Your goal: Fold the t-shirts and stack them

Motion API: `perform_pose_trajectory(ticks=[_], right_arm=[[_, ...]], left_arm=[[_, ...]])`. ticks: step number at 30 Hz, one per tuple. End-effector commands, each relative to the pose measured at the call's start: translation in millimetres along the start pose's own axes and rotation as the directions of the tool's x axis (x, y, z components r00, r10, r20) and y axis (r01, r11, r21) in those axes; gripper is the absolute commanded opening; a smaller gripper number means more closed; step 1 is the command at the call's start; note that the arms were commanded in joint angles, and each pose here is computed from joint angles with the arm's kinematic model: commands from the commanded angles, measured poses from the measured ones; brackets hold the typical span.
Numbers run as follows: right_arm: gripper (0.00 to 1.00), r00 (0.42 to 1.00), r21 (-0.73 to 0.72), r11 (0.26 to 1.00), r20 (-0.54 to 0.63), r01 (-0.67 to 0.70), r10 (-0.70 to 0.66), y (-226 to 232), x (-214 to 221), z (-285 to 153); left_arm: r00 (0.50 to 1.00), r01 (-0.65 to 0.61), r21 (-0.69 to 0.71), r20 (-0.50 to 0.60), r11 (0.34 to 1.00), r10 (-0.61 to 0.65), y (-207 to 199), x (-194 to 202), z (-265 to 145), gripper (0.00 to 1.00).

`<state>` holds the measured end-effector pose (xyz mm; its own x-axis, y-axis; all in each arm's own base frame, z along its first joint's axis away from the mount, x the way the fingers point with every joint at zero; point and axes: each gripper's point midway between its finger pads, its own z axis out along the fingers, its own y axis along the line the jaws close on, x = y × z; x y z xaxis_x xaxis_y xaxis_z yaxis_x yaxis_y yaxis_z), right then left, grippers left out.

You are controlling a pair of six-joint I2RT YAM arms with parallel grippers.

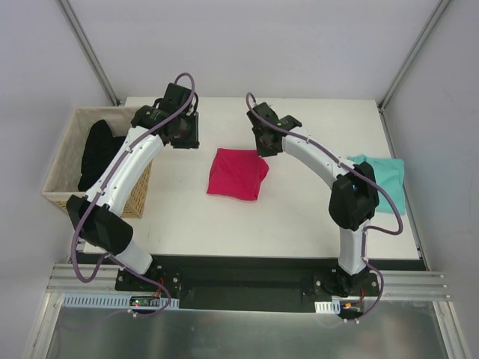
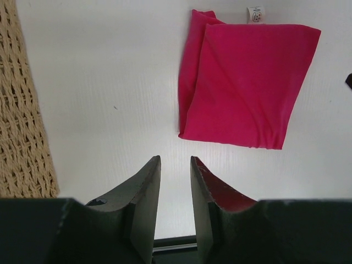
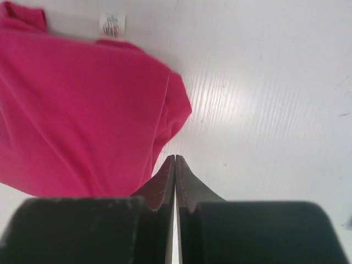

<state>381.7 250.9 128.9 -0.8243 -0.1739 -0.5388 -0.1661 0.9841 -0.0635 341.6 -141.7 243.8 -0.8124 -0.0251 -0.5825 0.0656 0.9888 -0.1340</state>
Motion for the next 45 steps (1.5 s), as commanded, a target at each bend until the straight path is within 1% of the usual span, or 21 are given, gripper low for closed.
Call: perform_pose_trajectory(ticks=[1, 5, 9, 10, 11, 17, 18, 27, 33, 35, 39, 45], right_arm=[[0.01, 0.999, -0.001, 0.999, 0.001, 0.044, -0.044, -3.8, -20.1, 6.4], [0.01, 0.998, -0.034, 0.997, -0.004, 0.063, -0.063, 4.7, -29.9, 15.3], [0.01, 0.997, -0.055, 0.996, -0.026, 0.071, -0.072, 10.3, -26.8, 26.0], [0.01, 0.997, -0.057, 0.996, -0.03, 0.07, -0.072, 10.0, -26.5, 28.2], [0.01, 0.997, -0.062, 0.995, -0.036, 0.073, -0.075, 11.6, -25.2, 31.3], [0.01, 0.997, -0.073, 0.995, -0.023, 0.074, -0.075, 14.8, -33.1, 30.7], [0.01, 0.997, -0.07, 0.995, -0.022, 0.073, -0.074, 13.5, -34.6, 31.2], [0.01, 0.998, -0.078, 0.995, 0.038, 0.058, -0.055, 14.2, -58.7, 13.4], [0.01, 0.999, -0.103, 0.994, 0.002, 0.039, -0.039, 19.7, -46.3, 21.5], [0.01, 1.0, -0.116, 0.993, 0.007, 0.025, -0.024, 22.0, -45.1, 21.8], [0.01, 1.0, -0.121, 0.993, -0.02, 0.017, -0.019, 23.0, -34.1, 30.7], [0.01, 1.0, -0.142, 0.99, -0.028, 0.002, -0.006, 25.6, -35.2, 34.3]], left_arm=[[1.0, -0.023, -0.011, 0.016, 1.0, 0.023, 2.7, -13.8, 15.3, 0.27], [1.0, -0.023, -0.001, -0.003, 1.0, 0.023, 2.0, -18.3, 33.5, 0.24], [1.0, -0.022, 0.016, -0.014, 1.0, 0.022, 0.9, -26.4, 53.2, 0.14], [1.0, -0.02, 0.015, -0.022, 1.0, 0.02, 2.0, -26.8, 58.1, 0.05], [0.999, -0.019, 0.018, -0.026, 1.0, 0.019, 1.7, -28.0, 61.7, 0.0], [0.998, -0.028, 0.034, -0.054, 0.999, 0.03, -0.8, -33.1, 85.9, 0.0], [0.997, -0.028, 0.055, -0.064, 0.998, 0.032, -5.0, -32.7, 89.5, 0.0], [0.996, -0.032, 0.121, -0.074, 0.992, 0.041, -17.5, -33.9, 97.1, 0.0], [0.991, -0.026, 0.177, -0.126, 0.984, 0.048, -28.8, -25.8, 115.6, 0.0], [0.988, -0.024, 0.181, -0.146, 0.983, 0.05, -29.8, -22.4, 124.7, 0.0], [0.985, -0.016, 0.192, -0.168, 0.981, 0.049, -32.0, -19.2, 134.9, 0.0], [0.978, 0.006, 0.204, -0.203, 0.979, 0.036, -36.0, -11.8, 148.3, 0.0]])
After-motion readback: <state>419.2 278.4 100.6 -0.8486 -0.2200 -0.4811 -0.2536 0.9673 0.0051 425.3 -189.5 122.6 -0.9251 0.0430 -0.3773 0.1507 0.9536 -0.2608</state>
